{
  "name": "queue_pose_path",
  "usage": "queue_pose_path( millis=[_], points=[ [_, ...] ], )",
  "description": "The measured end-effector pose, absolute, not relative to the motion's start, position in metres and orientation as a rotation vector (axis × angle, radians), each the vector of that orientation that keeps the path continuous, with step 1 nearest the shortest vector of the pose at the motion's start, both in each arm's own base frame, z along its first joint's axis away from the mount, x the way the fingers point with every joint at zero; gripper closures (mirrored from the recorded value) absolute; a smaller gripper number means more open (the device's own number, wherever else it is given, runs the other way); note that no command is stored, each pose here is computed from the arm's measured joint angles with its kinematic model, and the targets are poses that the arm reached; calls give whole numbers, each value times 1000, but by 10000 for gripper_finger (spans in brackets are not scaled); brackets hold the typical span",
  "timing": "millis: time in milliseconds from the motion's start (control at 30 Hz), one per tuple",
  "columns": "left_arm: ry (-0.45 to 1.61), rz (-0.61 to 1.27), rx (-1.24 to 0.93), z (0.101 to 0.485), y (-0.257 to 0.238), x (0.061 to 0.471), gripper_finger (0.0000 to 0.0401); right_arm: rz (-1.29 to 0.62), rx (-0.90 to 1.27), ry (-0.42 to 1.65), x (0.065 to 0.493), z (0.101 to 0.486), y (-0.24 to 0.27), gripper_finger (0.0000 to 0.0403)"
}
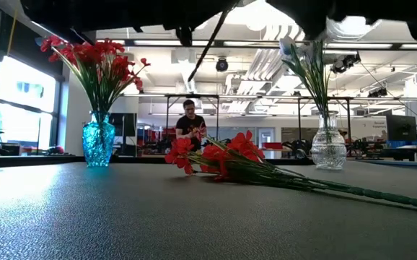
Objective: Sort flowers into vase by color
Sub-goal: Put the white flowers into the transparent vase
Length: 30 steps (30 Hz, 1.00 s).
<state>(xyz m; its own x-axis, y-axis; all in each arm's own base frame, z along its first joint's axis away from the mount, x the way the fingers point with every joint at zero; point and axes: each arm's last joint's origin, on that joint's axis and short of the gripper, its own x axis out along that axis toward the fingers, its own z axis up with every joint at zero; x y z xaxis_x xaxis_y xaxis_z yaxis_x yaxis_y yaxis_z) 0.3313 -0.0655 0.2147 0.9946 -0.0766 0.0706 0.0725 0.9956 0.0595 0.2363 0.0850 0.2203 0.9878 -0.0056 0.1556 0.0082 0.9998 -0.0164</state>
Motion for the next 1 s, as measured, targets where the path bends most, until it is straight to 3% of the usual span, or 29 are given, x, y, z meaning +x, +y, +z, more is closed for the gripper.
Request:
queue_pose_path(
  millis=[167,367,733,1000],
  points=[
    [-55,-67,49,208,-64,334,398,6,-70,-124,254,242,90,157],
    [-48,-64,47,207,-64,334,392,-13,-97,-33,269,259,91,211],
    [12,-61,2,202,-64,334,362,-35,-103,33,272,259,90,392],
    [366,216,18,189,-53,316,295,-356,-127,272,237,277,90,398]
  ],
)
